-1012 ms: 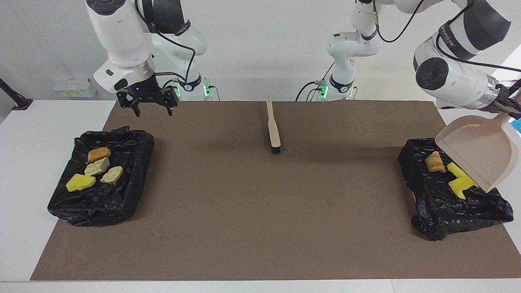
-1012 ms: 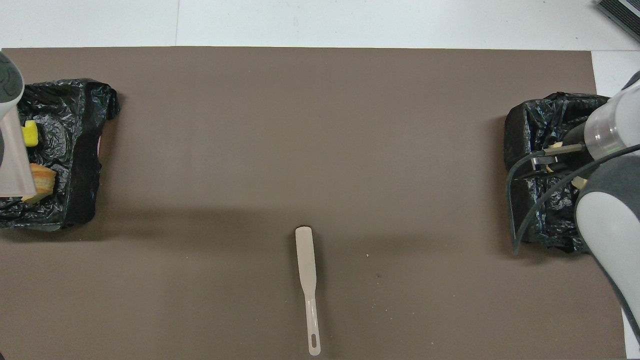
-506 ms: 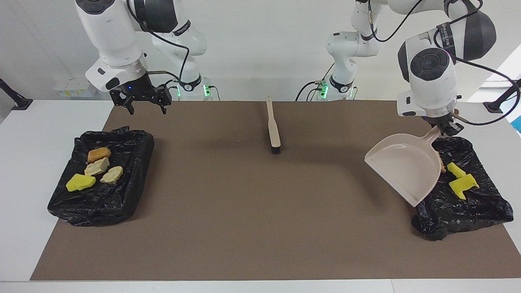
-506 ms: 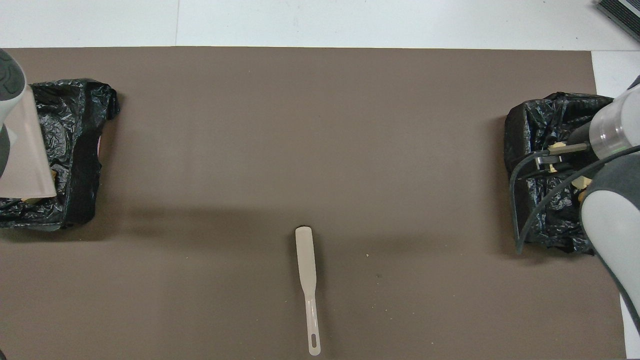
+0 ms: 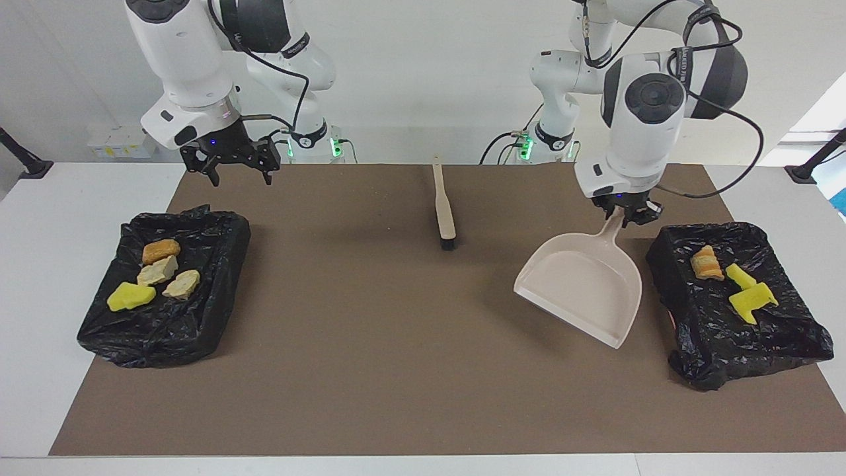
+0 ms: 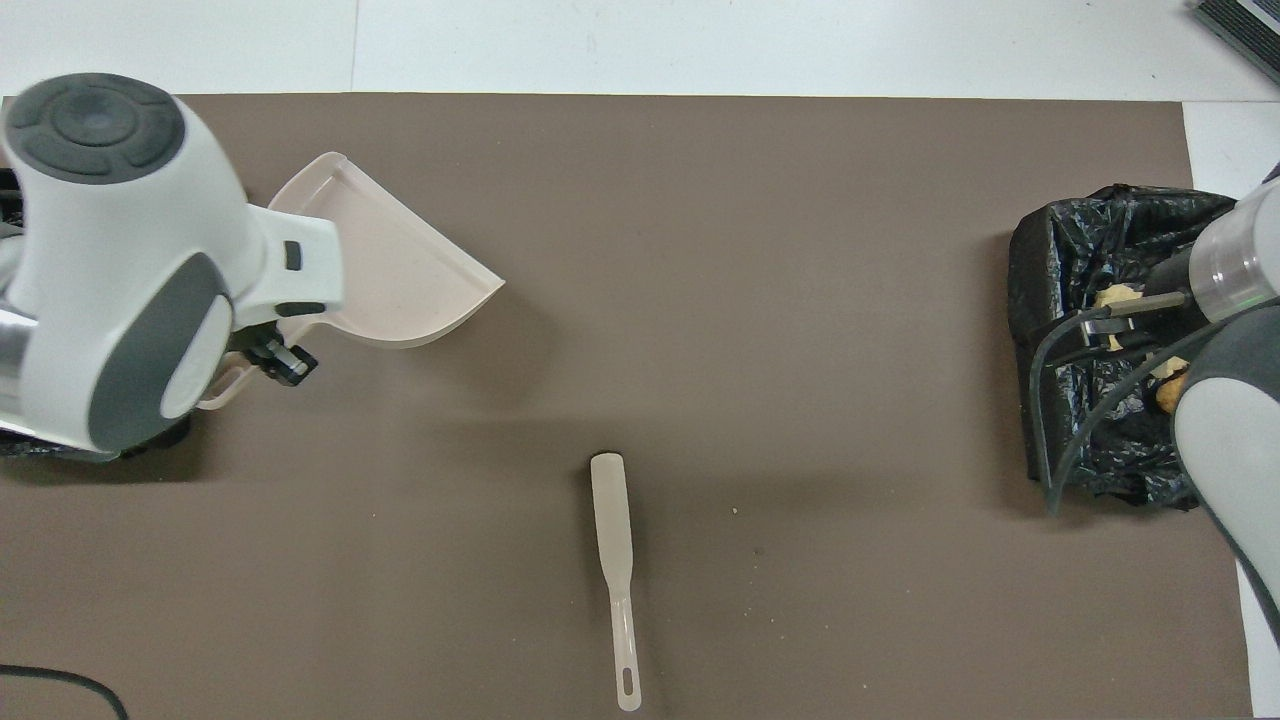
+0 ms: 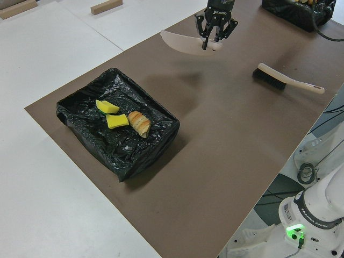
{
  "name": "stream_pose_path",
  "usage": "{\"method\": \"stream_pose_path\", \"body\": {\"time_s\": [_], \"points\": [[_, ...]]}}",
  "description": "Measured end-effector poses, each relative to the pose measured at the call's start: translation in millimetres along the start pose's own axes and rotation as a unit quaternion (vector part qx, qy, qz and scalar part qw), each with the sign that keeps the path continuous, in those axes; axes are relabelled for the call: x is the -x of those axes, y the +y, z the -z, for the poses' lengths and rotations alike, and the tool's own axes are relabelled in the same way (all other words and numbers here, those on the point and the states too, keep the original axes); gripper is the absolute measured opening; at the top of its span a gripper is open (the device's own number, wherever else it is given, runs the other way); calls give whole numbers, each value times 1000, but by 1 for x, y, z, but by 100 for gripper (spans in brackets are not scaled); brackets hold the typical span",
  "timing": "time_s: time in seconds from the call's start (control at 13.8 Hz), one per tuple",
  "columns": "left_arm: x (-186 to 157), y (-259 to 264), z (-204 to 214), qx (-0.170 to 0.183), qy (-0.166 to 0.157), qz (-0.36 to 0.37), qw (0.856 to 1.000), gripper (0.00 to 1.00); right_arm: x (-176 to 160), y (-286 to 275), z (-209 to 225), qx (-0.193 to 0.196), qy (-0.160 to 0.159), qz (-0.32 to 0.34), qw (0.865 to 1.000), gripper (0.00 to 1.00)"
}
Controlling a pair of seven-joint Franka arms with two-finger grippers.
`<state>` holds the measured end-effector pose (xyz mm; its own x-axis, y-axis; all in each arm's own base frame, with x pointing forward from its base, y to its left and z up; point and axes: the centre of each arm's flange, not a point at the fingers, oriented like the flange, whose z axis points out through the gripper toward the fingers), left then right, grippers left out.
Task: Sweep and dump trash in bin
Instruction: 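Place the empty dustpan on the mat center with the left gripper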
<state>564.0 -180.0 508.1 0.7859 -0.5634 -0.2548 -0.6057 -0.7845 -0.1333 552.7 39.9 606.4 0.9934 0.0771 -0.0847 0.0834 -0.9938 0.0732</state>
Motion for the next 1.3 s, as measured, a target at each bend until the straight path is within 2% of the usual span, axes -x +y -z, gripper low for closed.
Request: {"method": "stream_pose_path", "body": {"time_s": [0.29,0.58,0.87,1.3], "points": [[-76,76,-20,61,46,134,988,32,0,15,-1,-1,2,-13,1000,100],[-122,132,-26,90,77,195,974,32,-3,29,1,-2,15,-26,1000,100],[-141,172,-27,103,97,212,967,32,-3,37,1,-3,12,-32,999,100],[-165,199,-65,106,92,228,964,32,-8,54,6,-5,17,-40,999,100]]}}
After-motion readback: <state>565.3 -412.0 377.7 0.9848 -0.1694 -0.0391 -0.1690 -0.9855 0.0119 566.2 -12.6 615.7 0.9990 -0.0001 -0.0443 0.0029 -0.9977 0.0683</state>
